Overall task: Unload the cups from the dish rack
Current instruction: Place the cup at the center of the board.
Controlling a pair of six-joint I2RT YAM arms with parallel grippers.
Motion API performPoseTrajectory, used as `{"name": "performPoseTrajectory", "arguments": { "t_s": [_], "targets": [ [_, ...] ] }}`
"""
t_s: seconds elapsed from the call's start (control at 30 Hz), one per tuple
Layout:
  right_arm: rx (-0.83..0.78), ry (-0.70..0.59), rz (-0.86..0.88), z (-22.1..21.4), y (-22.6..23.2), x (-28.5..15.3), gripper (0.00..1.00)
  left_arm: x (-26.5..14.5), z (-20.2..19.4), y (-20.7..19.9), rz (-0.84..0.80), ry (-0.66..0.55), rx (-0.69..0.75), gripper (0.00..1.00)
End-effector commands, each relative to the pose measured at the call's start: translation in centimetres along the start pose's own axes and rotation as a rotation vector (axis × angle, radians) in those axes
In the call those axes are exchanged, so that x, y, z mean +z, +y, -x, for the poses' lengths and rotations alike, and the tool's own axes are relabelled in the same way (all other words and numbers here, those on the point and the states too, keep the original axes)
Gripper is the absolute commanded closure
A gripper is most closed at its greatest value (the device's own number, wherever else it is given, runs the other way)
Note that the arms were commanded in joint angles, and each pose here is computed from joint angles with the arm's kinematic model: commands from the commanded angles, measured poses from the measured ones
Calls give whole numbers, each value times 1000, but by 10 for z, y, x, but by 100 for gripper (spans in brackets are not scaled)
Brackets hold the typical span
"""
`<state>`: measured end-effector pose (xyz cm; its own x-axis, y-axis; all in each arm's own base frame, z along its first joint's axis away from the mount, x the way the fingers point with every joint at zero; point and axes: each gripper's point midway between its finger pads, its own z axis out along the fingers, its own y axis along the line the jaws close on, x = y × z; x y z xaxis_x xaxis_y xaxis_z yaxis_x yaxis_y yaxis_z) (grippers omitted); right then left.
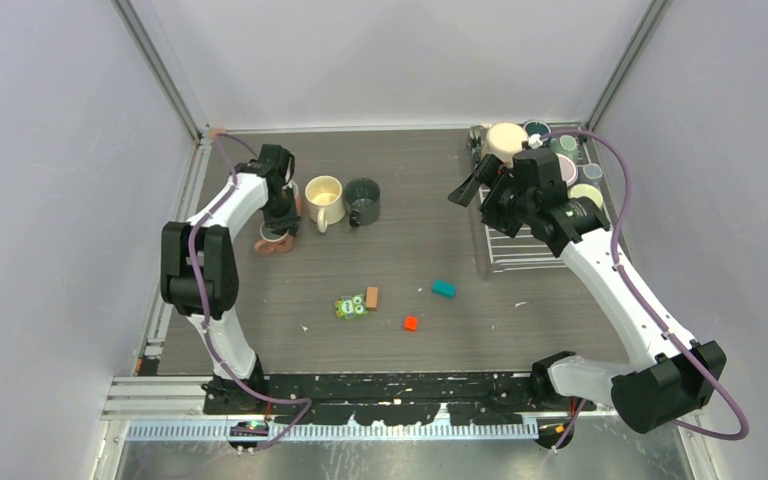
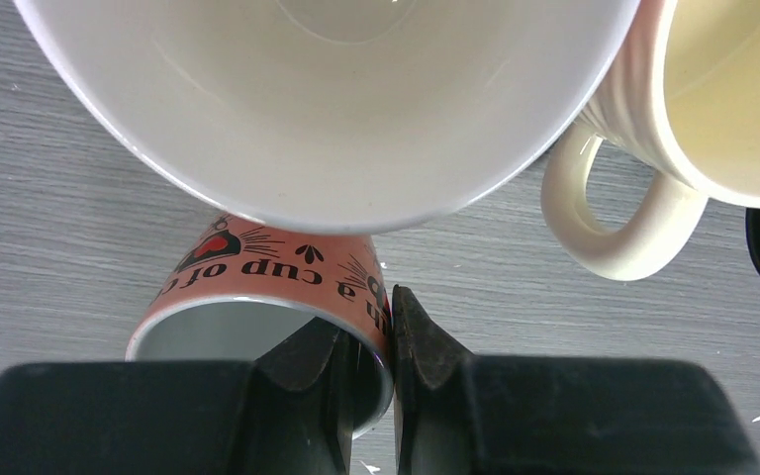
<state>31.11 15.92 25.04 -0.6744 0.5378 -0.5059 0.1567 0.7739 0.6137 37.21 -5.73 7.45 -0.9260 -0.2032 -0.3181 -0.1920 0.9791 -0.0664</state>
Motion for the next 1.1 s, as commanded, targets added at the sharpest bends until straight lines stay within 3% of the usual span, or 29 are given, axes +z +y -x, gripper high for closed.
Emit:
{"name": "performPoseTrajectory", "arguments": {
  "t_s": [0.0,0.13,0.43,0.63,0.97,1.07],
  "targets": [
    [-22,-27,43,6,9,-3,0,-7,22,-2,-5,-61,16,89],
    [-23,-24,44,5,9,-3,0,-5,24,-1,-1,-60,18,84],
    [-22,-21,41,5,8,-2,0,-20,33,-3,-13,-100,25,61],
    [-27,-27,16,7,5,-3,0,-52,40,-12,-74,-164,22,43],
    [-34,-64,-60,19,-3,0,0,-116,24,-49,-248,-278,83,1],
    [-38,-88,-99,25,-8,1,0,-131,11,-65,-297,-297,127,0]
  ]
}}
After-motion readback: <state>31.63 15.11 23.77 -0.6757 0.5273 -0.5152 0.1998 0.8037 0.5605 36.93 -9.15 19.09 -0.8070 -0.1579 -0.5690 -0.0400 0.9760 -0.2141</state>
